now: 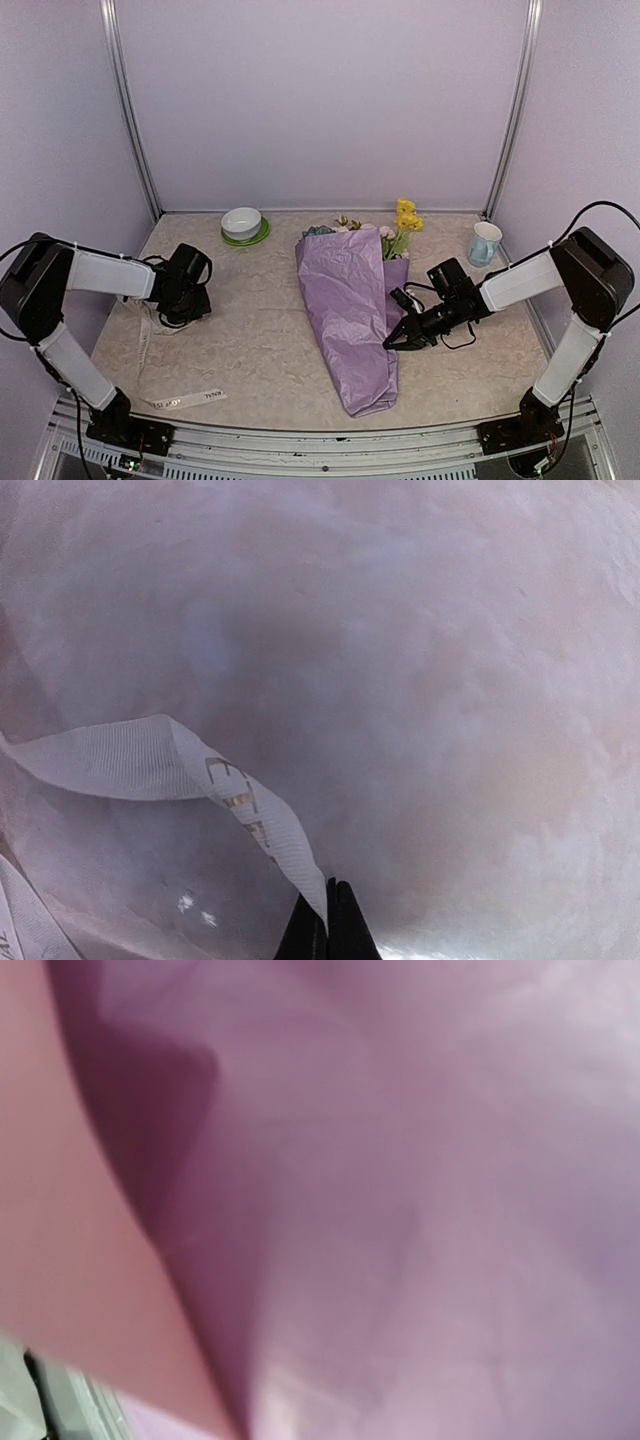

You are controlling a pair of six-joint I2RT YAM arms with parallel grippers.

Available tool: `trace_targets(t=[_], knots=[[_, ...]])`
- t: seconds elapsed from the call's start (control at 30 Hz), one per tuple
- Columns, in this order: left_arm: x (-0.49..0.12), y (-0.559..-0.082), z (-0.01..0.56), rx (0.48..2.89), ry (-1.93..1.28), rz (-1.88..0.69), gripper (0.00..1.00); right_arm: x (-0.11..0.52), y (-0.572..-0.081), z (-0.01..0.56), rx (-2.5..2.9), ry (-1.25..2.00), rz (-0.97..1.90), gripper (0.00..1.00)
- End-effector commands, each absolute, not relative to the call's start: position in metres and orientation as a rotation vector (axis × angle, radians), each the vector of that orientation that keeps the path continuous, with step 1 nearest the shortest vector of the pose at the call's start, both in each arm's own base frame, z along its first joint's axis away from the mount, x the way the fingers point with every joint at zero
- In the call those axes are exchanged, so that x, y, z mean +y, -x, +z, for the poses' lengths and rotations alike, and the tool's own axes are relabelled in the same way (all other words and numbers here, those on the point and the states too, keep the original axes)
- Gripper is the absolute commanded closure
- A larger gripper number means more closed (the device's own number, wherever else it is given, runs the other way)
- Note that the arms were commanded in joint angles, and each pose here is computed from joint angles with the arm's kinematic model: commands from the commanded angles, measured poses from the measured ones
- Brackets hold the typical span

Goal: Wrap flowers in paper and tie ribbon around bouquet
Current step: Pick up the ribbon from the corner of the board.

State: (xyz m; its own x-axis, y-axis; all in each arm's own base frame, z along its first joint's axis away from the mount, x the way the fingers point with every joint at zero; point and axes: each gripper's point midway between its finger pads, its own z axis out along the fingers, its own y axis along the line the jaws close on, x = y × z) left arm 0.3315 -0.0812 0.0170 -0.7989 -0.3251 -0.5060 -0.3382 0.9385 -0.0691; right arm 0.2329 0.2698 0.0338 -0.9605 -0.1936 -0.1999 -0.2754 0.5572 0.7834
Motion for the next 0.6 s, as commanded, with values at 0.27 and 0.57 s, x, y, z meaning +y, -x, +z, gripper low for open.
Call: trace_targets(t=[0.27,0.57], knots=[[-0.245,-0.325,0.332,1.989,-0.036,-0.270,1.00,0.268,-0.230,0.033,2.685,0.423,1.365,1.00],[-0.262,-0.241,0.442,1.667,-0.140,-0.465,1.00,0.269,-0.231,0.032,2.687,0.422,1.368,1.00]])
